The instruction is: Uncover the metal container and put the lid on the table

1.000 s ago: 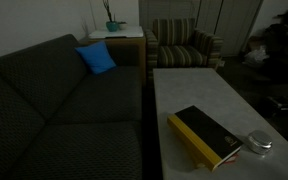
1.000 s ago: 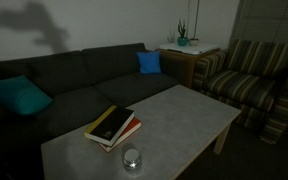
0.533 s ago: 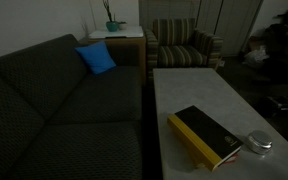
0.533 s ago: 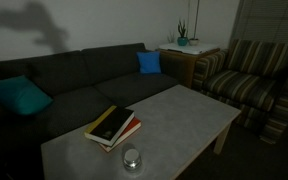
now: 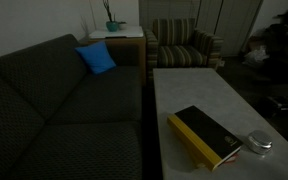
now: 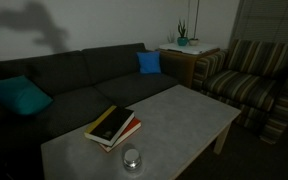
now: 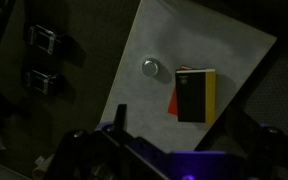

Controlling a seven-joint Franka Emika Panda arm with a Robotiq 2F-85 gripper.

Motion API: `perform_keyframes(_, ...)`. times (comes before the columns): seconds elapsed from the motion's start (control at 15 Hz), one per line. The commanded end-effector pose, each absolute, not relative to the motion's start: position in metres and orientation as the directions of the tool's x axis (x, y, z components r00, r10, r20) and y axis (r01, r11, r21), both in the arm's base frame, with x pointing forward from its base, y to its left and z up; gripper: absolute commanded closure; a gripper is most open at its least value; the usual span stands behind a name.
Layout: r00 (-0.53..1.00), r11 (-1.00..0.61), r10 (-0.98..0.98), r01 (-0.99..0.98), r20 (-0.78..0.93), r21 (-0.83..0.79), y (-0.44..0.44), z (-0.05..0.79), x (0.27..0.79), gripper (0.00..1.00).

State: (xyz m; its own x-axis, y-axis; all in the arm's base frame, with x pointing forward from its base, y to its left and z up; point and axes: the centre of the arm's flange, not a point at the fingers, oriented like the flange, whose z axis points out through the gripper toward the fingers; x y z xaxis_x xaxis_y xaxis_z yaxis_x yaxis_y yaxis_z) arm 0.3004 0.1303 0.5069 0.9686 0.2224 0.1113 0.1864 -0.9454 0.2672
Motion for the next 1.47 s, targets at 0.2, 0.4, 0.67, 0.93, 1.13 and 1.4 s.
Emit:
perform_keyframes(0.2, 0.951, -0.929, 0.309, 0.302, -0.001, 0.215, 0.089, 0.485, 0.368, 0.0)
perform_keyframes(0.4, 0.942, -0.936, 0.333, 0.337, -0.054, 0.104, 0.055, 0.458, 0.404, 0.0)
perform_keyframes(0.67, 0.945, -0.944, 0.317, 0.323, -0.084, 0.072, 0.039, 0.437, 0.397, 0.0)
perform_keyframes(0.93, 0.944, -0.941, 0.323, 0.328, -0.068, 0.083, 0.046, 0.444, 0.395, 0.0)
perform_keyframes(1.13, 0.95, -0.936, 0.304, 0.313, -0.078, 0.162, 0.051, 0.427, 0.399, 0.0)
perform_keyframes(1.4, 0.958, -0.941, 0.249, 0.274, -0.143, 0.199, 0.056, 0.37, 0.416, 0.0)
